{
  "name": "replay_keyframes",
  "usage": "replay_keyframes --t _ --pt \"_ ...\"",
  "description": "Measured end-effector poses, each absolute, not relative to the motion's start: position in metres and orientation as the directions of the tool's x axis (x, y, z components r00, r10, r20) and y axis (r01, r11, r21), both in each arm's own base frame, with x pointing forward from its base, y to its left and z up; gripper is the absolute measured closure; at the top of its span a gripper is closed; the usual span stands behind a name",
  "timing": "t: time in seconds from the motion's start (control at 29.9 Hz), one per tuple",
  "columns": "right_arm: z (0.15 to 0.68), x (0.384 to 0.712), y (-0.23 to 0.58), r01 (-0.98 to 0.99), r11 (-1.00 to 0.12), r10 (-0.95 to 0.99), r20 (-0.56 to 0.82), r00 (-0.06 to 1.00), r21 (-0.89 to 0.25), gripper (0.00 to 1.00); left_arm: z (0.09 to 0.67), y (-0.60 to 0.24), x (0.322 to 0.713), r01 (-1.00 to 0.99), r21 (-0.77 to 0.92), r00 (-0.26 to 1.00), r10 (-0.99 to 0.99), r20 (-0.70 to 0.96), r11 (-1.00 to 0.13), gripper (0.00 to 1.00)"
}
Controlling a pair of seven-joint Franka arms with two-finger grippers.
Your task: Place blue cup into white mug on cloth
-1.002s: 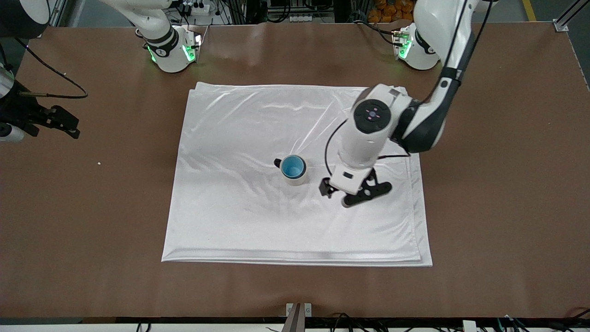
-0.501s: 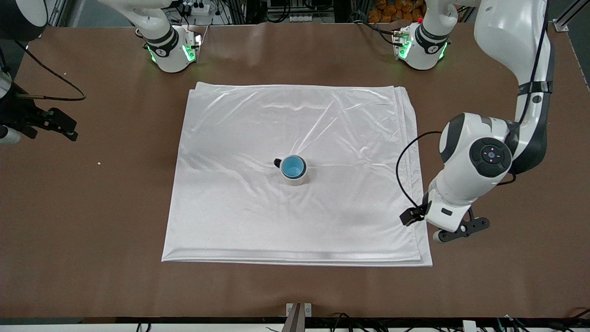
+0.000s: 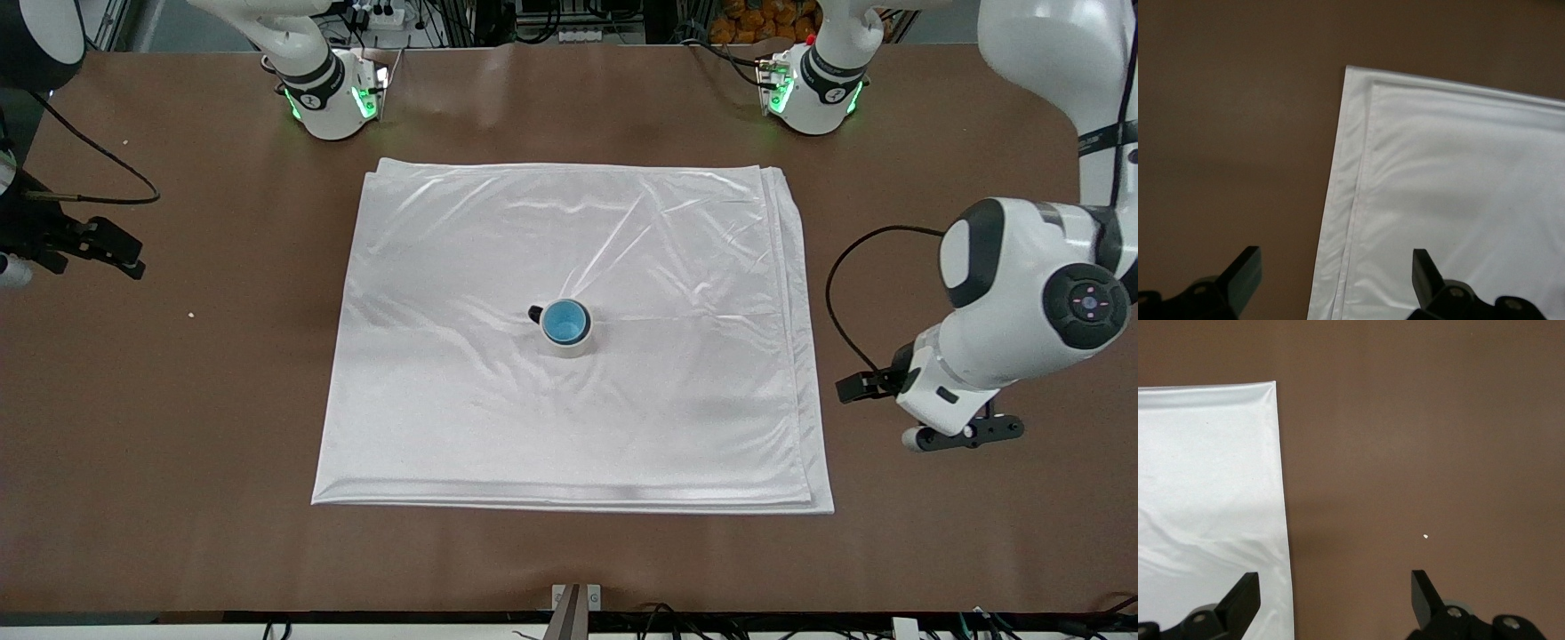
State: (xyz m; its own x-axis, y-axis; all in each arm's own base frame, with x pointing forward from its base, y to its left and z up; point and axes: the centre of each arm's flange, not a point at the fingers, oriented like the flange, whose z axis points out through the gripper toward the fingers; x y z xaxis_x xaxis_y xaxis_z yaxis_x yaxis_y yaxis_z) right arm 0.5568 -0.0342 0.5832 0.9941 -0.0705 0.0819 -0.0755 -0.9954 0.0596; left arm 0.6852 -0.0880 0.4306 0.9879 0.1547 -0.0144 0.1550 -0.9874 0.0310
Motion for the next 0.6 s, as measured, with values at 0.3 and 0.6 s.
replay_keyframes --t 0.3,0.6 --pt "0.580 0.559 -0.037 -0.080 -0.995 -0.075 0.079 0.994 0.059 0.00 0.462 -0.077 0.657 0.127 0.027 0.990 0.125 -0.068 -0.992 0.00" --pt "0.580 0.560 -0.039 -0.084 -0.995 -0.079 0.082 0.994 0.059 0.00 0.527 -0.064 0.628 0.085 0.037 0.996 0.085 0.012 -0.996 0.00"
